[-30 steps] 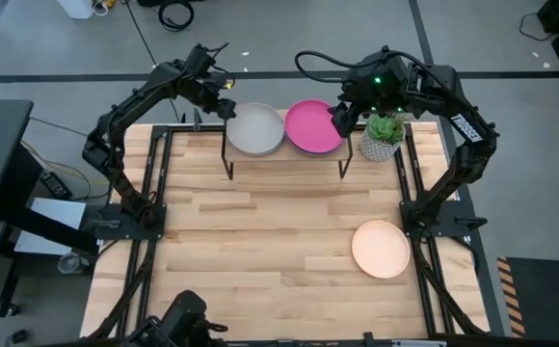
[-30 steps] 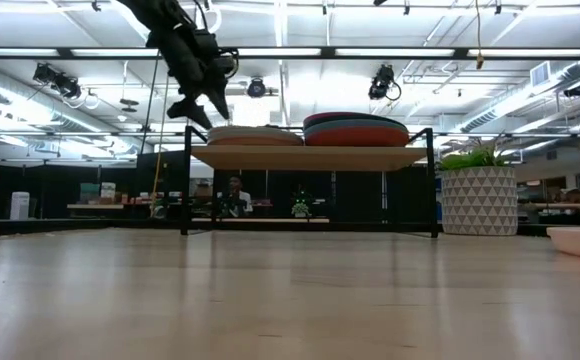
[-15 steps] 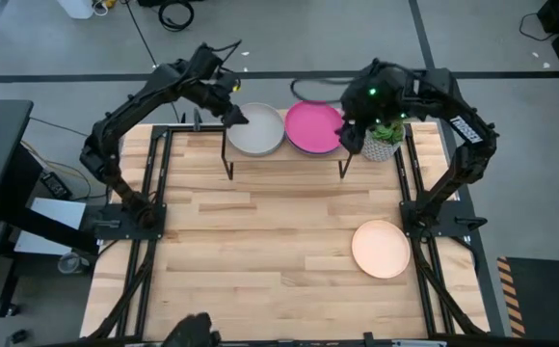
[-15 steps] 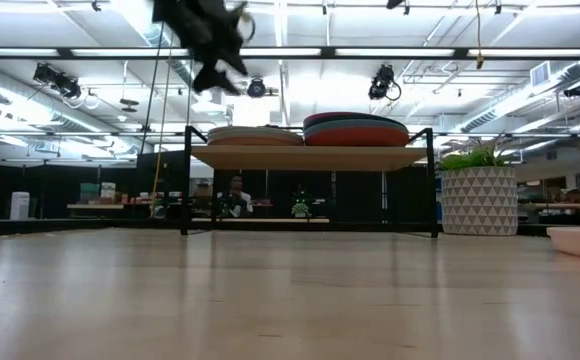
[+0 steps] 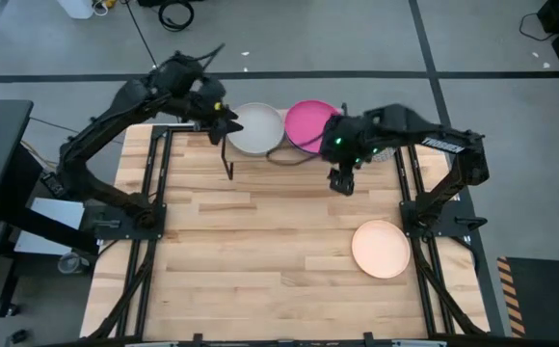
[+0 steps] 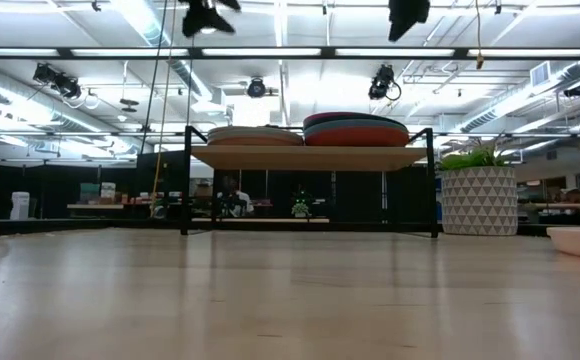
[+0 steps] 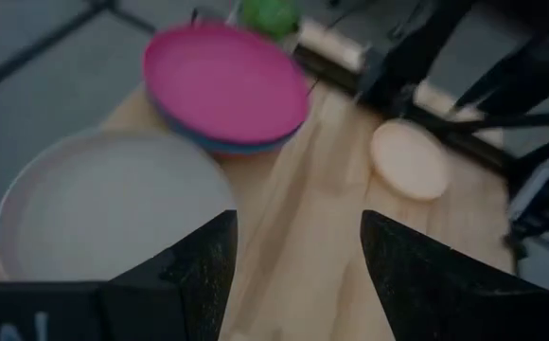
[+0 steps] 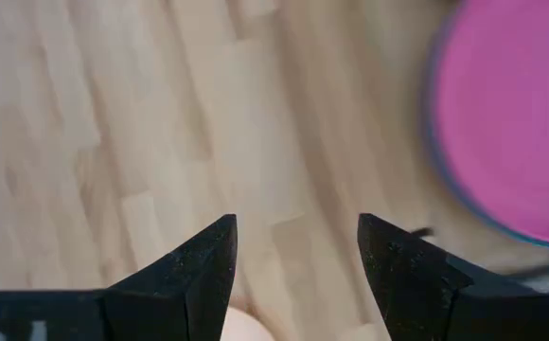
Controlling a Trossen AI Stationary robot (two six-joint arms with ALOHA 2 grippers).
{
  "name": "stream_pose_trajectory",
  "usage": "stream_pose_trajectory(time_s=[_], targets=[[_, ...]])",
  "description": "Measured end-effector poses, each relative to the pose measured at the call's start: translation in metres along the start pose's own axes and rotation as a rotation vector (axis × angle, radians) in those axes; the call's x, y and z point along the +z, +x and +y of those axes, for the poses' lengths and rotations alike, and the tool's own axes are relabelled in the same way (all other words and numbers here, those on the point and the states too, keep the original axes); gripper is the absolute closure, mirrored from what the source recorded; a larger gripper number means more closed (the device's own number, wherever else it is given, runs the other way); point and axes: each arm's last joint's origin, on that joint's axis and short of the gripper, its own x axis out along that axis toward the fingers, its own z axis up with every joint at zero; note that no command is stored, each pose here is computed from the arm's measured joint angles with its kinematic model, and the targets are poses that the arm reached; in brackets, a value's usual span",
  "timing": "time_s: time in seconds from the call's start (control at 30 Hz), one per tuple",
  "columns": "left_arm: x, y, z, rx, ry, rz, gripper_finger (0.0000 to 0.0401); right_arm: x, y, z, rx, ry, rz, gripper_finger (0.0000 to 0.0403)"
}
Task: Place and stack plates onto a shelf
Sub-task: Stack the light orange plate on top of the gray plate on the shelf
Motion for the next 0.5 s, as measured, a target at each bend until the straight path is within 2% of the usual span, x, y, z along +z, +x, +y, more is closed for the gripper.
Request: stream_pose_trajectory(time_s=[0.23,0.5], targets=[[-0.001,-0.033,-0.032,-0.079,-0.011,-0.117,0.0170,-0.011,0.041,0.013,0.045,-0.103,0.120,0.0176],[-0.008,-0.052,-0.059,-0.076,0.003,-0.173,0.0170,-0.037,0.085,0.020,0.110,-0.218,0.310,0.0176]])
